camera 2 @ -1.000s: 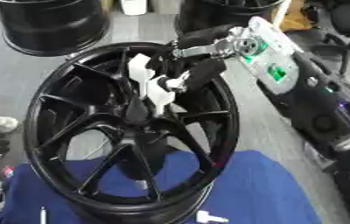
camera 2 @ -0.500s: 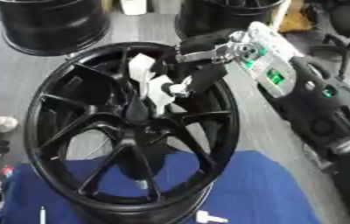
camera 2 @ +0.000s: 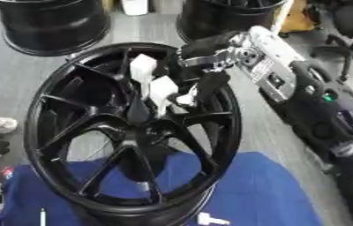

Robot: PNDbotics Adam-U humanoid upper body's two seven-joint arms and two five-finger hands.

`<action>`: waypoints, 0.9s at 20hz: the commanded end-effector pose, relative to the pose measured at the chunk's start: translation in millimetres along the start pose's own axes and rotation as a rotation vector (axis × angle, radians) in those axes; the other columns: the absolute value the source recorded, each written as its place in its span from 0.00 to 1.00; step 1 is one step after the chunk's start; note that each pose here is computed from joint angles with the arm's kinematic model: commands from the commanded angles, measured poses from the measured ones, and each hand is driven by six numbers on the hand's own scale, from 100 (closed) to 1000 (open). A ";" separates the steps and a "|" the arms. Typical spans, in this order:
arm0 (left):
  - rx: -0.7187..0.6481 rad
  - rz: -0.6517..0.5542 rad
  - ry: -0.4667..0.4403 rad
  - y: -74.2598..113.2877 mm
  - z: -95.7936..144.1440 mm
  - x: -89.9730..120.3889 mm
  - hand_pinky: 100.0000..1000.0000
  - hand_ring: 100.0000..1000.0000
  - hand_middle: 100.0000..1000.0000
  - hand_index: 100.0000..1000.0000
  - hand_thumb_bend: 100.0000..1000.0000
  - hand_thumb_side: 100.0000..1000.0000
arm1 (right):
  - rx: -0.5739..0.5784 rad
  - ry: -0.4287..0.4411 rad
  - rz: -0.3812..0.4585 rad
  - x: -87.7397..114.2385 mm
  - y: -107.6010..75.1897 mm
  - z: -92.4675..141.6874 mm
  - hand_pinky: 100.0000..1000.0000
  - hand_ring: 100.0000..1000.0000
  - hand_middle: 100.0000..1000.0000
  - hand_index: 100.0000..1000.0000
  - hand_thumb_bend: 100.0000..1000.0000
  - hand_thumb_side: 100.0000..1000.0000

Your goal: Pull the pin out of the wheel hub.

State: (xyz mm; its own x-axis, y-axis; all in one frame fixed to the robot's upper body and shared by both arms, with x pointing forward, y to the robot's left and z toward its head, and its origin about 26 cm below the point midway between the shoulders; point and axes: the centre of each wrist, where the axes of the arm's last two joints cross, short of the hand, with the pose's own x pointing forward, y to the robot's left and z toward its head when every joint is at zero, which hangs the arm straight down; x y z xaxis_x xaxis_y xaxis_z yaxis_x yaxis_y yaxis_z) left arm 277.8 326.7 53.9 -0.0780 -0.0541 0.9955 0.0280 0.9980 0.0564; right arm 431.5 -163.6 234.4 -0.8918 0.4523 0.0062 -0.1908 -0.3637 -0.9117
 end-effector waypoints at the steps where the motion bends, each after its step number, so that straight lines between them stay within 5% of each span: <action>1: -0.002 -0.015 -0.030 1.4 -2.6 9.4 0.66 0.58 0.54 0.66 0.43 0.56 | 0.124 -0.069 0.121 -3.2 -7.0 6.7 0.72 0.62 0.82 0.95 0.06 0.62; 18: -0.004 -0.012 -0.030 0.5 -2.5 8.9 0.66 0.58 0.54 0.66 0.43 0.56 | 0.127 -0.069 0.124 -1.5 -5.2 -3.1 0.71 0.59 0.70 0.87 0.08 0.59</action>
State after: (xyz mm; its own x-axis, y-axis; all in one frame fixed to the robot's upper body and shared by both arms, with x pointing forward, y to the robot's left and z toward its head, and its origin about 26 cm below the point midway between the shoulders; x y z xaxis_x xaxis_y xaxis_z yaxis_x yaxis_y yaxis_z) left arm 277.7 326.7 53.9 -0.0778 -0.0538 0.9955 0.0283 0.9980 0.0561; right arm 433.8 -157.6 224.6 -0.8917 0.4527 0.0015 -0.1907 -0.3726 -0.9082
